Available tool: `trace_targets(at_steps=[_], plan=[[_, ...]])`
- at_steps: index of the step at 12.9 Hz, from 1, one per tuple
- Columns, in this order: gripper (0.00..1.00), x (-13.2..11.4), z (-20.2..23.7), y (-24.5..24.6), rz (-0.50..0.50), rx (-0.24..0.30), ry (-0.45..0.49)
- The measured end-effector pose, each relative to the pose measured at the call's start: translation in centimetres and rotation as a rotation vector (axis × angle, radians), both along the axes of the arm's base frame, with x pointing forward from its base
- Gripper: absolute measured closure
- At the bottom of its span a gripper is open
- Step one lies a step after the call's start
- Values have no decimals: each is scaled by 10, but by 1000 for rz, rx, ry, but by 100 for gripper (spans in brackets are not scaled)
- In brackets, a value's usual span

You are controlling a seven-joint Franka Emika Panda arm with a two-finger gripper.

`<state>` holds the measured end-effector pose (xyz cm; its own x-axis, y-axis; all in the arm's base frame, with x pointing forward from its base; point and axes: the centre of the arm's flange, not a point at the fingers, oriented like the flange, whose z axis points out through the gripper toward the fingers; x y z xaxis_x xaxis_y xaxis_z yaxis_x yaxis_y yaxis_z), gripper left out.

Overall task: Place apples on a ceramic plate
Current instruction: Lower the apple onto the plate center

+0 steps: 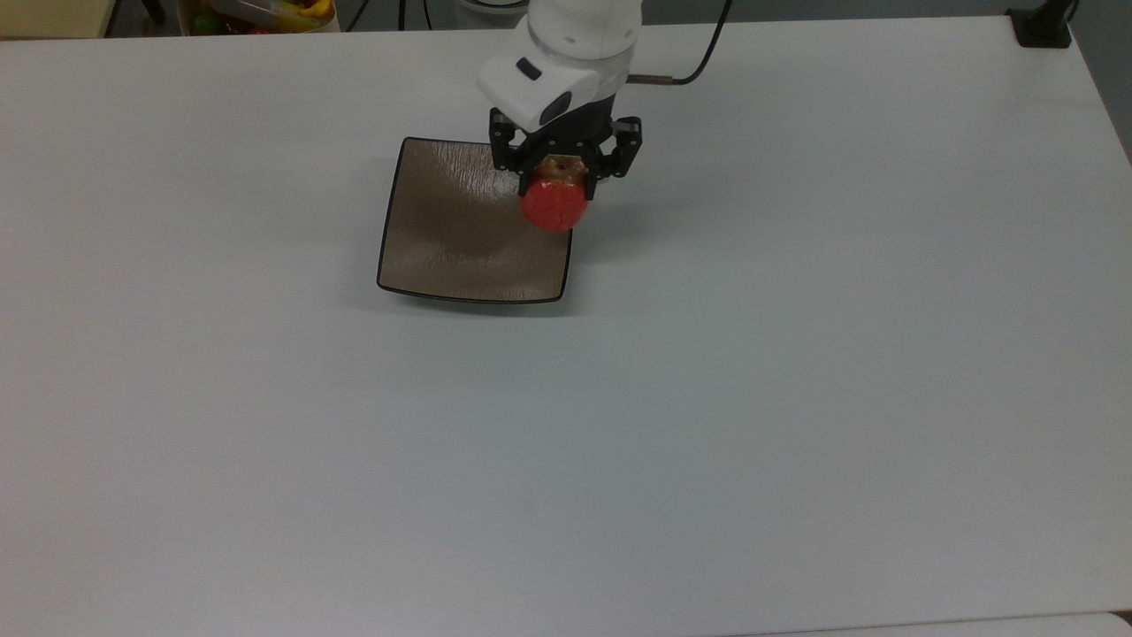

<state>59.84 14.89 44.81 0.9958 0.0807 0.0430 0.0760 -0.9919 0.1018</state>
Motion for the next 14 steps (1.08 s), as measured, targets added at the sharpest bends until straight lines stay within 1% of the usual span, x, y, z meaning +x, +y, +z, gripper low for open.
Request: trace_targets(at_steps=[4, 8, 10, 11, 12, 13, 14], plan=[[32, 0, -26, -26, 13, -17, 55], [32, 3, -45, -41, 21, -22, 91], [32, 5, -62, -47, 26, -43, 116], [32, 6, -65, -47, 27, -44, 120], [28, 6, -67, -47, 28, -44, 123], [28, 6, -67, -47, 28, -44, 125], [22, 6, -68, -47, 28, -44, 125]])
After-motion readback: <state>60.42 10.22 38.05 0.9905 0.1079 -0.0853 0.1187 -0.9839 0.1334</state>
